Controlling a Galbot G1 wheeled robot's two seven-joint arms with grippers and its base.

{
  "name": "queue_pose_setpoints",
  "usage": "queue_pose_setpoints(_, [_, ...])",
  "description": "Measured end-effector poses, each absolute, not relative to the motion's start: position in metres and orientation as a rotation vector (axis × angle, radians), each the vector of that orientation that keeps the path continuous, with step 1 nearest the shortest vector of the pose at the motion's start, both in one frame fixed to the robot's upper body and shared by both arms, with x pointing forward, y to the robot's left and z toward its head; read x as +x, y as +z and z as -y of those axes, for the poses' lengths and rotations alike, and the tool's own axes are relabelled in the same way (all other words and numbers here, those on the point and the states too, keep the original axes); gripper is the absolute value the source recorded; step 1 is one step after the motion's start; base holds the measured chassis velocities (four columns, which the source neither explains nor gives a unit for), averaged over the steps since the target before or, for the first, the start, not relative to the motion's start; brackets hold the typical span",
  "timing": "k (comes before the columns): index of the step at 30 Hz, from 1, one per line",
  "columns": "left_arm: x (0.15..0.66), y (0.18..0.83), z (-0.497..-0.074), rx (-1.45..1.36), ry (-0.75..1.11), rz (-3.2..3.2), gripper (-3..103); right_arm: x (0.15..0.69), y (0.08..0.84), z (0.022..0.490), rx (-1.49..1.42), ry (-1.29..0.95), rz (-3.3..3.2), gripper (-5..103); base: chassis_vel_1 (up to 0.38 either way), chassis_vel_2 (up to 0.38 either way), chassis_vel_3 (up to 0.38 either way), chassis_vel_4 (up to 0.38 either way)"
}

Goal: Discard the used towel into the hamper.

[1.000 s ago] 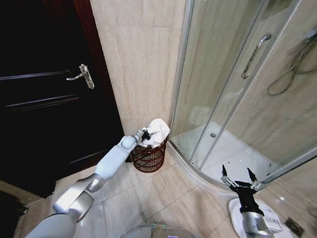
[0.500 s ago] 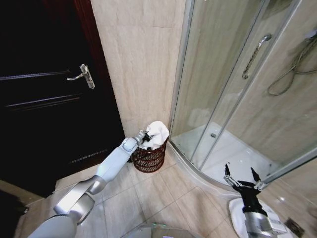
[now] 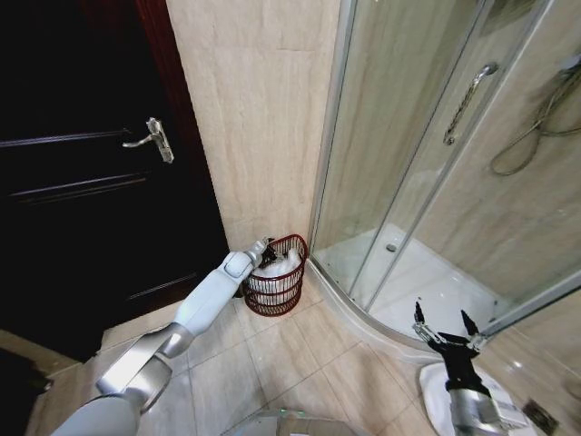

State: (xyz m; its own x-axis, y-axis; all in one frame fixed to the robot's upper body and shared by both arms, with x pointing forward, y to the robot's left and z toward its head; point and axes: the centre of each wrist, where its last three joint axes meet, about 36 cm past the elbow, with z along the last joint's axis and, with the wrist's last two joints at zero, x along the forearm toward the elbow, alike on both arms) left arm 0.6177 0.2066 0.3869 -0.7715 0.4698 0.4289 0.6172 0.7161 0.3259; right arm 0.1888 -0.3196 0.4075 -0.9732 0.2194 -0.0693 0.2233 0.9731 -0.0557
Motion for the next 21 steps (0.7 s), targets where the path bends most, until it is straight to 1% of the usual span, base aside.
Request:
queue_pose_setpoints(2, [0.618,0.387,-0.206,-0.852,-0.658,2.607,100,0.189,0.407,0.32,0.349,-0.09,-3.058,100,0.0,0.0,0.0,0.0])
queue_pose_setpoints(16, [0.611,0.396,-0.207,-0.867,-0.649,2.587,100,0.192,0.409,0.325,0.333,-0.064,-3.065,100,0.0,0.0,0.0,0.0])
queue_pose_setpoints(19, [0.597,0.396,-0.211,-0.856,-0.581,2.682,100,0.194,0.412,0.325,0.331,-0.045,-3.065,100,0.0,0.0,0.0,0.0])
queue_pose_setpoints(21, [0.575,0.396,-0.212,-0.775,-0.478,2.781,100,0.195,0.416,0.324,0.333,-0.03,-3.065,100,0.0,0.0,0.0,0.0])
